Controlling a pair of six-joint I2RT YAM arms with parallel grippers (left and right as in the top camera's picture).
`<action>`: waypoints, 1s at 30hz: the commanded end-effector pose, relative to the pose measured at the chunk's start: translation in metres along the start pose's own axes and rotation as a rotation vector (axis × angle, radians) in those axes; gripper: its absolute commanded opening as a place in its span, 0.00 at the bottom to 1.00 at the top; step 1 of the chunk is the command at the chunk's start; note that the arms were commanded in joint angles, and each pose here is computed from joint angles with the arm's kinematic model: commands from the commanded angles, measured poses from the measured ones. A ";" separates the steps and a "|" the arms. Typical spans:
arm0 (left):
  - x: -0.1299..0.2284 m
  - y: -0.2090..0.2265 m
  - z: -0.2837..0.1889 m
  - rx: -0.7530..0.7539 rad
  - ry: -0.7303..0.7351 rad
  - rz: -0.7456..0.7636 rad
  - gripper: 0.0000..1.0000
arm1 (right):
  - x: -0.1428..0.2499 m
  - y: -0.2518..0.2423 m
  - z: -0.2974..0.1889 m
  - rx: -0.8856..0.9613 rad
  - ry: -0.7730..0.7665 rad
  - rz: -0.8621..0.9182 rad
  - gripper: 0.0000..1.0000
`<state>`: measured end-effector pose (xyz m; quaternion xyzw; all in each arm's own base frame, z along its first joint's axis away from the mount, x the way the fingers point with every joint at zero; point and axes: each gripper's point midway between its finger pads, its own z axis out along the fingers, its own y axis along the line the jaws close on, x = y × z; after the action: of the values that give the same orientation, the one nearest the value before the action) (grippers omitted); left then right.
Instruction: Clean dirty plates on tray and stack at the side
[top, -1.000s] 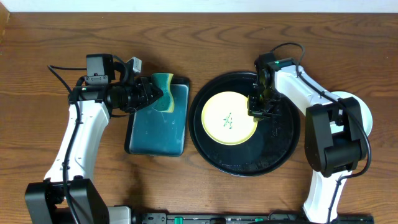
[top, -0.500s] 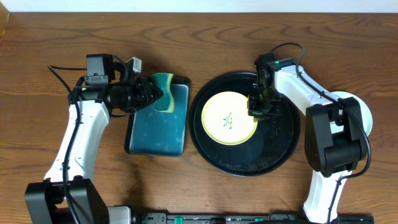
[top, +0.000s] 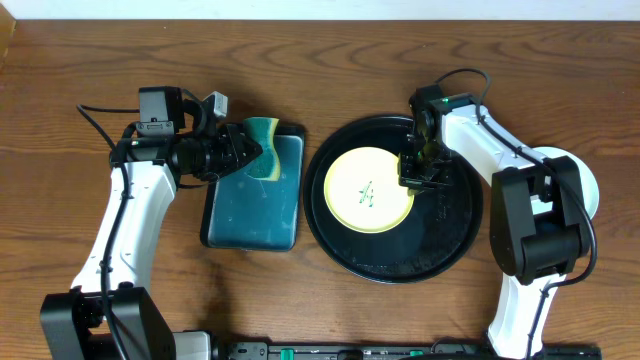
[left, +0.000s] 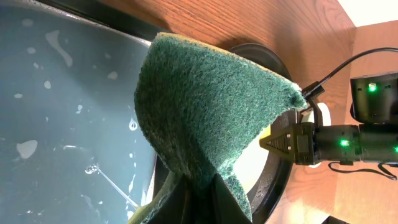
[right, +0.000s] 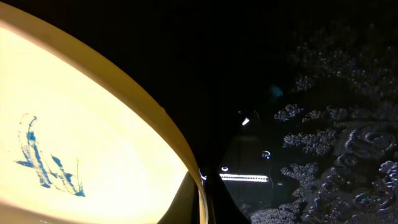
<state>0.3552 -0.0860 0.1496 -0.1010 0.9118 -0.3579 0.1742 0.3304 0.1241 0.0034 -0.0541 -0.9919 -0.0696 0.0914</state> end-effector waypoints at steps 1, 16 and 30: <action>0.000 -0.006 -0.004 0.026 -0.006 0.010 0.07 | -0.006 -0.019 0.005 0.104 -0.026 0.035 0.01; 0.000 -0.020 -0.015 0.060 -0.032 0.109 0.07 | -0.005 -0.020 0.005 0.106 -0.024 0.035 0.01; -0.001 -0.034 -0.030 0.072 -0.079 0.187 0.08 | -0.005 -0.020 0.005 0.106 -0.023 0.036 0.01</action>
<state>0.3483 -0.0900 0.1862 -0.0400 0.9015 -0.3618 0.2342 0.3302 0.1240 0.0034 -0.0539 -0.9920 -0.0686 0.0915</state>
